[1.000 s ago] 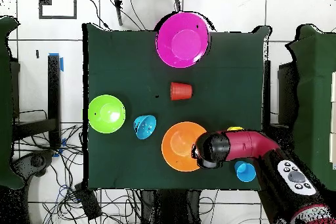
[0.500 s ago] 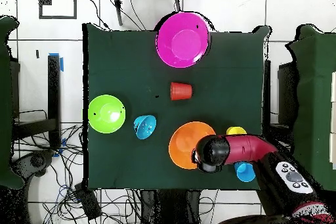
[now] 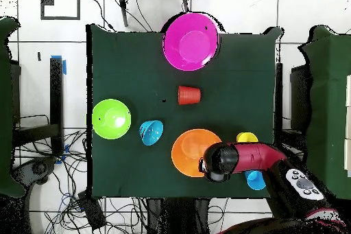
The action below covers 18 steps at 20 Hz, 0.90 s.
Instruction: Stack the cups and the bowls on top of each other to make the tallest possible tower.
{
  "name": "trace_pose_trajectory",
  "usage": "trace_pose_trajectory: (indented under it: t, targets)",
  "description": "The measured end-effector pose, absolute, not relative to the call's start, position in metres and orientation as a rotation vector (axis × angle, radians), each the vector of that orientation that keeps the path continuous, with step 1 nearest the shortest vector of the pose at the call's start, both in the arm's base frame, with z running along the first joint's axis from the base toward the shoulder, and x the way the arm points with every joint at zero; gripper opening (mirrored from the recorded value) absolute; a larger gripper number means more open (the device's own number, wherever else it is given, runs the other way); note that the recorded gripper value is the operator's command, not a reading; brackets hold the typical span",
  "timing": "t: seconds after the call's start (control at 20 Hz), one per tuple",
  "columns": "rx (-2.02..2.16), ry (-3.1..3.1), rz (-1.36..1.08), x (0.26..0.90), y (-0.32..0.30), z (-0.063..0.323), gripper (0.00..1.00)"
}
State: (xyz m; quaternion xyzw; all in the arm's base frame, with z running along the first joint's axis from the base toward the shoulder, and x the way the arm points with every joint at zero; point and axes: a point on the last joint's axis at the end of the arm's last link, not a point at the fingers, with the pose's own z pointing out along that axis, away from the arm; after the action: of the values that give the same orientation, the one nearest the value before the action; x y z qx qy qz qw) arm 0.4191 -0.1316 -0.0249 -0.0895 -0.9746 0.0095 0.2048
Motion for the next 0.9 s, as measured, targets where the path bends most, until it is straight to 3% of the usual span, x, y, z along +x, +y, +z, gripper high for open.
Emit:
trace_pose_trajectory:
  t: [0.75,0.8,0.9]
  targets:
    - [-0.279,-2.721,0.025,0.4250,-0.1319,-0.0199,1.00]
    - [-0.273,-2.721,0.031,0.4255,-0.1310,-0.0196,0.00]
    - [-0.274,-2.722,0.036,0.4262,-0.1316,-0.0193,0.00]
